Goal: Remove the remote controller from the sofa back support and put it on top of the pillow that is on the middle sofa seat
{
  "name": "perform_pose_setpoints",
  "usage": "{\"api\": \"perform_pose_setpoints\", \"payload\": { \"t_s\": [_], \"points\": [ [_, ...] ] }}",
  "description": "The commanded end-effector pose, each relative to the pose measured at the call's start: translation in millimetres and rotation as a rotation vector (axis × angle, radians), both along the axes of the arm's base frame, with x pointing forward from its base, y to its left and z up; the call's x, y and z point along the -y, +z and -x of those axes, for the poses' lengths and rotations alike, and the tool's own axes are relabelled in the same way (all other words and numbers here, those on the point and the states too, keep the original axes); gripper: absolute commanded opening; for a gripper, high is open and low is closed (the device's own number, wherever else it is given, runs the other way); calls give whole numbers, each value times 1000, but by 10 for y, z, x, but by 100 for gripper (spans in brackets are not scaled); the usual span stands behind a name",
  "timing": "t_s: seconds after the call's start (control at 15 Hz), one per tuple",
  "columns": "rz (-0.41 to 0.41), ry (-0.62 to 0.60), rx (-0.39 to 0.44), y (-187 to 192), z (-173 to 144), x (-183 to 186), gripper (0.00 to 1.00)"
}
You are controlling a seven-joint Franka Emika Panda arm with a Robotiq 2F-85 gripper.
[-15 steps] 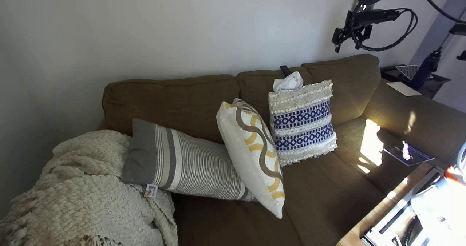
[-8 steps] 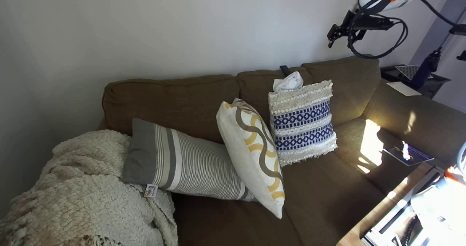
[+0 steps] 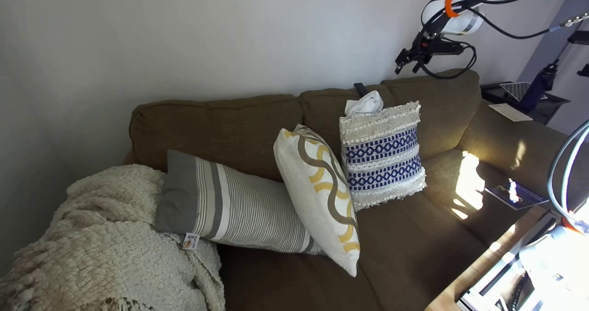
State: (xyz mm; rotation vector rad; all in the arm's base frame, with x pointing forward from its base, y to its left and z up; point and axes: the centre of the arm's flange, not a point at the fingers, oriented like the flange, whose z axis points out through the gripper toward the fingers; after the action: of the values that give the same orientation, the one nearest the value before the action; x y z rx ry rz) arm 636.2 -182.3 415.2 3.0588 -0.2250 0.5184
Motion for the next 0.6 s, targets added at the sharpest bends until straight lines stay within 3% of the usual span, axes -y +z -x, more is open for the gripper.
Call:
{"api": "perform_pose_setpoints", "payload": {
  "t_s": [0.0, 0.13, 0.2, 0.4, 0.53],
  "points": [
    [93, 98, -128, -18, -752, 419, 100],
    [102, 89, -161, -39, -959, 475, 100],
    [80, 71, -120, -100, -357, 264, 100],
    [97, 79, -133, -152, -549, 301, 100],
    [98, 11, 1, -225, -532, 264, 100]
  ]
}}
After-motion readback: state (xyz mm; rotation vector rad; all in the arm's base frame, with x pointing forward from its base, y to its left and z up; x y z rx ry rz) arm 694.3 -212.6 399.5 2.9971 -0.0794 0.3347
